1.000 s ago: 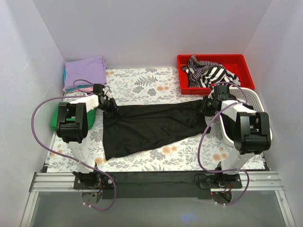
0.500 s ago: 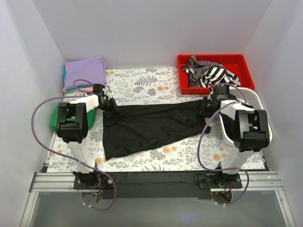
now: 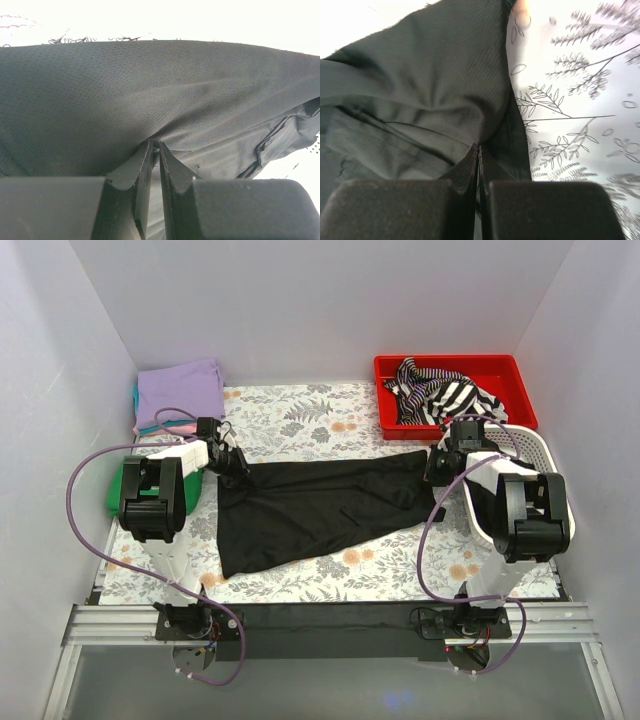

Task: Fold and stack the t-shirts
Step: Fold the tshirt

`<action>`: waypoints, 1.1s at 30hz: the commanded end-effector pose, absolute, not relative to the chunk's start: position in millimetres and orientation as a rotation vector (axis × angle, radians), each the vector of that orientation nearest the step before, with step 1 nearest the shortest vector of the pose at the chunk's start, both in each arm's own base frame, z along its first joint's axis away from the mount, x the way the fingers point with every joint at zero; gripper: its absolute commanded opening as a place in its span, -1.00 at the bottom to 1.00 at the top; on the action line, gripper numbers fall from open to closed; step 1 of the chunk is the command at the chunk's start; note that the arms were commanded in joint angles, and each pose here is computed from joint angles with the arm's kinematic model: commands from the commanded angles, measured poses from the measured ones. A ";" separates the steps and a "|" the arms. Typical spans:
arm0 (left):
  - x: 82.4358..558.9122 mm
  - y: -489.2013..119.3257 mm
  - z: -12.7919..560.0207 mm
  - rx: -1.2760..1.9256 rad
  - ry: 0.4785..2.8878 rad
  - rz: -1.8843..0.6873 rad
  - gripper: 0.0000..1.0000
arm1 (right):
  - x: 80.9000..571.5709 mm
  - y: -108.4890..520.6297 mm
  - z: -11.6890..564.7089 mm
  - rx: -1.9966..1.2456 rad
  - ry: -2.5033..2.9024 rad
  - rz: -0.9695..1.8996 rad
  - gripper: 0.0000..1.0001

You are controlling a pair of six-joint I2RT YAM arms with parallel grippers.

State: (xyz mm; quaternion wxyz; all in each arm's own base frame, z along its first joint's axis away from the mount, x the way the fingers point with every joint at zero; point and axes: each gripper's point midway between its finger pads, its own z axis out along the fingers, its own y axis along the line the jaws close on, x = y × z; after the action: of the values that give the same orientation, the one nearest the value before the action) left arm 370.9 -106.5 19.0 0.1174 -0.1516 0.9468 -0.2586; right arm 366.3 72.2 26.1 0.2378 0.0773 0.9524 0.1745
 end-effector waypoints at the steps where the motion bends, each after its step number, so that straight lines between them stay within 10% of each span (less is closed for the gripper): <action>1: 356.3 -83.2 -10.3 -0.460 2.854 -0.562 -0.79 | 395.4 68.9 77.5 0.143 2.440 0.446 -0.97; 15: 357.1 -80.6 -12.3 -0.461 2.860 -0.538 -0.79 | 439.1 56.5 77.6 0.172 2.424 0.346 -0.97; 21: 357.1 -80.9 -12.4 -0.463 2.862 -0.540 -0.80 | 440.7 68.9 91.4 0.102 2.374 0.420 0.00; 33: 367.1 -89.3 9.3 -0.429 2.782 -0.621 -0.80 | 396.2 143.7 98.4 -0.241 2.418 0.622 0.17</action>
State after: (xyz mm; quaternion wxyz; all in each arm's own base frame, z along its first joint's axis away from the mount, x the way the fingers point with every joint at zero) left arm 371.1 -106.6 19.1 0.1175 -0.1505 0.9468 -0.2590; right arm 414.5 112.7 125.5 0.3665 -0.0467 0.9071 0.2015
